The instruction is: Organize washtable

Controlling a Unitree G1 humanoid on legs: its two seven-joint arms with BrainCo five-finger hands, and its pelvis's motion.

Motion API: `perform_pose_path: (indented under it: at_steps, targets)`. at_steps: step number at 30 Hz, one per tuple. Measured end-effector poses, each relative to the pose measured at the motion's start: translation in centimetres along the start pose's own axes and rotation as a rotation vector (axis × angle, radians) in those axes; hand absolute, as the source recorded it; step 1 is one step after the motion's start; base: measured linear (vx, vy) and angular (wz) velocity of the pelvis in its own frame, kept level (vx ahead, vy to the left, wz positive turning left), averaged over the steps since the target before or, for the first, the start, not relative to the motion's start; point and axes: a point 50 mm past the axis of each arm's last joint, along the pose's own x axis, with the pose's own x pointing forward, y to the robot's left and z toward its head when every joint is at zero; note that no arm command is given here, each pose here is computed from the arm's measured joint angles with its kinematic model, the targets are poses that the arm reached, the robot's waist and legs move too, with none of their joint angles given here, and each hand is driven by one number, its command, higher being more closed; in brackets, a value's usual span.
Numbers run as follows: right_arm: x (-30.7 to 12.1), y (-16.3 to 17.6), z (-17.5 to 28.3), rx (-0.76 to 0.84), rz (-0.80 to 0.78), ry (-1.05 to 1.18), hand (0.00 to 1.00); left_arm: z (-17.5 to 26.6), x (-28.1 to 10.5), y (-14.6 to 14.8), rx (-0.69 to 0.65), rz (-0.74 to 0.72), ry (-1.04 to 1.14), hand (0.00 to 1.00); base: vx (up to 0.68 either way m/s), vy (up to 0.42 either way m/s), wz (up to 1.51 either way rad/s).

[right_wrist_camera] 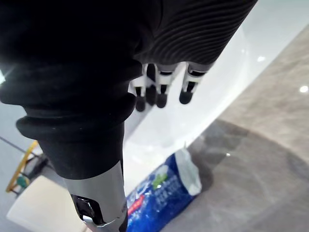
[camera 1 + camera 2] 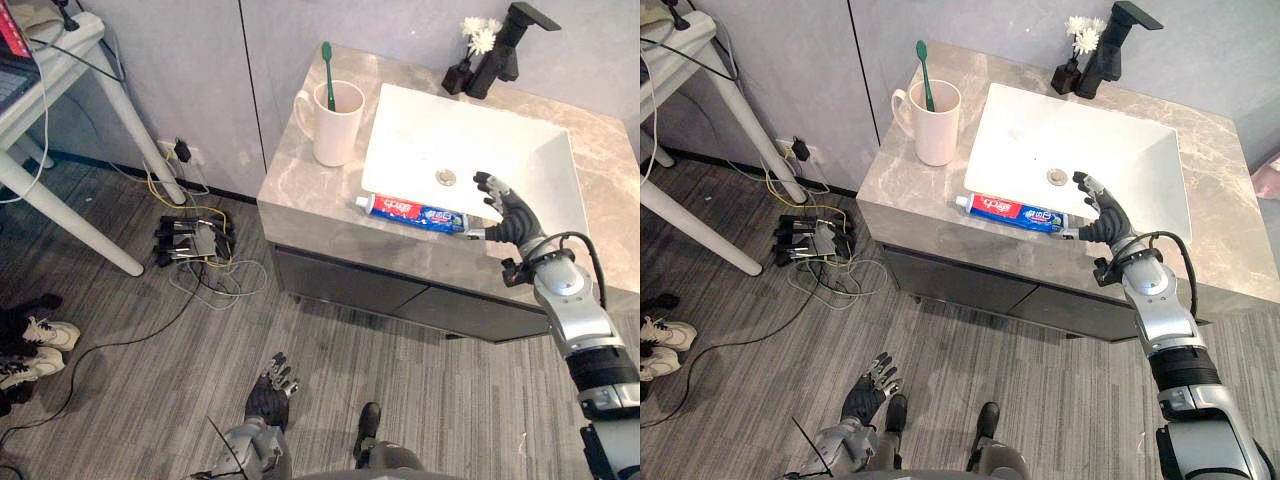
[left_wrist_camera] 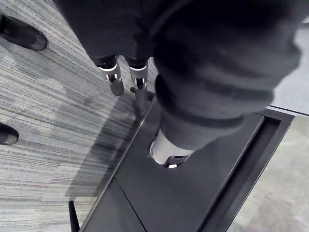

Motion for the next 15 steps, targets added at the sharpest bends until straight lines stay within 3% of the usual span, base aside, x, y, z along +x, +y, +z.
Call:
perform_pose_path:
  at_steps: [15]
  targets:
    - [0.76,-0.45,1.11,0.017,-0.031,-0.04,0.0,0.79,0.63,-0.31,0.003,-0.014,-0.027,0.0,0.0,-0.005,0.03]
